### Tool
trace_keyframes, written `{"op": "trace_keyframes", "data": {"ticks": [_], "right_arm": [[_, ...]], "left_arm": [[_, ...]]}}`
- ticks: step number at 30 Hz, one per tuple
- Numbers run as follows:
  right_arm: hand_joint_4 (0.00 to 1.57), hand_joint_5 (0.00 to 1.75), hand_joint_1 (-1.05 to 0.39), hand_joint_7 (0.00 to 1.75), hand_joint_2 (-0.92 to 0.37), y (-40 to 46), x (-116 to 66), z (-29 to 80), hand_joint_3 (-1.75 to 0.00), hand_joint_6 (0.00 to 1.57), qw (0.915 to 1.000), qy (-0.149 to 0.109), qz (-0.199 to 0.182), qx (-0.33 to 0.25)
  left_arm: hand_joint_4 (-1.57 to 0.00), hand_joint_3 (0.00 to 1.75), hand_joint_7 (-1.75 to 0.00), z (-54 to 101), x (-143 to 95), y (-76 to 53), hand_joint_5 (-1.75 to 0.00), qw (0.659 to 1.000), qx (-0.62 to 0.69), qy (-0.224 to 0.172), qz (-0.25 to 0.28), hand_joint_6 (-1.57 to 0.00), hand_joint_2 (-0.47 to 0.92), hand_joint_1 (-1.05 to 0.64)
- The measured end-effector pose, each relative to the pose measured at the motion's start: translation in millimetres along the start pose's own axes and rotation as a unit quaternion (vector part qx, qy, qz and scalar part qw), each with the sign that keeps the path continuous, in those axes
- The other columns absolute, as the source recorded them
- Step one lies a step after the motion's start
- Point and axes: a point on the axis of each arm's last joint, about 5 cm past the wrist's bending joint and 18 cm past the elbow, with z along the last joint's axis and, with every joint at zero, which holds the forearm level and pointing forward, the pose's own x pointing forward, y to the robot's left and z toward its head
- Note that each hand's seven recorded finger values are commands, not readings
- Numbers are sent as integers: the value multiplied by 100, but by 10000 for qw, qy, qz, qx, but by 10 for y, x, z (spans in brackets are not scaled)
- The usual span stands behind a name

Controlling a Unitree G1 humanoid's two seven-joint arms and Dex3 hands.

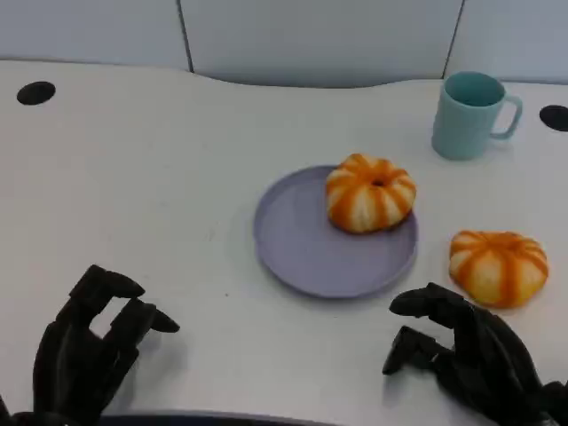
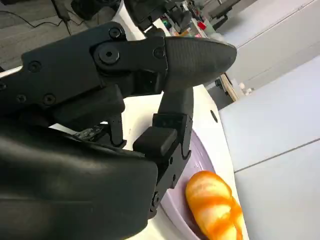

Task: Grasp the bread from the table and place it into the plate.

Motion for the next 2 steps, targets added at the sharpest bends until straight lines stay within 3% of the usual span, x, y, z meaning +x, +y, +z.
{"op": "trace_keyframes", "data": {"ticks": [2], "right_arm": [[68,141,-51,93,-92,1,1,1,-46,72,10000,3,6,-7]], "left_arm": [[-39,3,-173,-4,-2,2,-175,10000,-7,11,-11,-30,92,-51]]}}
